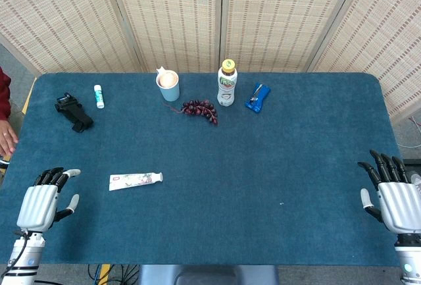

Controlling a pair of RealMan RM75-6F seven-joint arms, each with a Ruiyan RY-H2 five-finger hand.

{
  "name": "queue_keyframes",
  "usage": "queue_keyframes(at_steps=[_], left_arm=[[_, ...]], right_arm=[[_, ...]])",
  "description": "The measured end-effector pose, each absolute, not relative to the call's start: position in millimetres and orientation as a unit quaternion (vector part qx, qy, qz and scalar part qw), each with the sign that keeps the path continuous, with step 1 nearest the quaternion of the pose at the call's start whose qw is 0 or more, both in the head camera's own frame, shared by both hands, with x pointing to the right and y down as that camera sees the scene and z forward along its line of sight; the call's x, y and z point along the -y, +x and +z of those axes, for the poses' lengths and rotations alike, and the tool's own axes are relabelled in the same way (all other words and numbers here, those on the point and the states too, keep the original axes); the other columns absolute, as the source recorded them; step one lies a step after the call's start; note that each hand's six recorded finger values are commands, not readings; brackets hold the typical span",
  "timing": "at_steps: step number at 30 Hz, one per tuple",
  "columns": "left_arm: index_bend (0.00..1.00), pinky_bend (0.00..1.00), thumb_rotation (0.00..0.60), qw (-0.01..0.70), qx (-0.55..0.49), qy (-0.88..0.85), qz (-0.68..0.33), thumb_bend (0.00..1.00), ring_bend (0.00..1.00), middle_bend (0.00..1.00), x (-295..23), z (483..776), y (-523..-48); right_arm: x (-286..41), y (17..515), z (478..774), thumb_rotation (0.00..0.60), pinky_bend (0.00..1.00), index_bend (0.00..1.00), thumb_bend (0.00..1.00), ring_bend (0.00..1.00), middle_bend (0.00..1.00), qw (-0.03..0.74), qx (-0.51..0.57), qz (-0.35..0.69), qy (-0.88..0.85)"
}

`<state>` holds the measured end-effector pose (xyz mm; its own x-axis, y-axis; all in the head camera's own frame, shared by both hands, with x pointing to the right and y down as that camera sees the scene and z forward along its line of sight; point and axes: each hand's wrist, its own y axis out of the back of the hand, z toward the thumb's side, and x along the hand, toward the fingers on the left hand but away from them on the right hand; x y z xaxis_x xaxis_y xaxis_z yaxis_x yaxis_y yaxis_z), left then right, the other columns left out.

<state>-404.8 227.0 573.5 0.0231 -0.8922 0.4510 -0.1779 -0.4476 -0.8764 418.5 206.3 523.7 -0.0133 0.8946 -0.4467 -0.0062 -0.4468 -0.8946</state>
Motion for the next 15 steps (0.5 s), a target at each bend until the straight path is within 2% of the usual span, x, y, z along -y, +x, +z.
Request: queue_keyframes(at_steps=[10, 15], left_arm=[[0.27, 0.14, 0.6, 0.317, -0.397, -0.66, -0.553, 0.34, 0.17, 0.3, -217.8, 587.0, -392.1], [0.26, 0.14, 0.6, 0.316, -0.354, -0.687, -0.55, 0.26, 0.17, 0.29, -205.1, 605.4, -375.2]], right_arm=[[-197.2, 417.2, 519.5, 0.6, 0.0, 0.23, 0.41, 0.0, 0.06, 0.38, 0.385, 0.597, -0.592], [-197.9, 414.9, 521.0, 0.6, 0.0, 0.23, 0.41, 0.0, 0.06, 0.381, 0.384, 0.594, -0.595]])
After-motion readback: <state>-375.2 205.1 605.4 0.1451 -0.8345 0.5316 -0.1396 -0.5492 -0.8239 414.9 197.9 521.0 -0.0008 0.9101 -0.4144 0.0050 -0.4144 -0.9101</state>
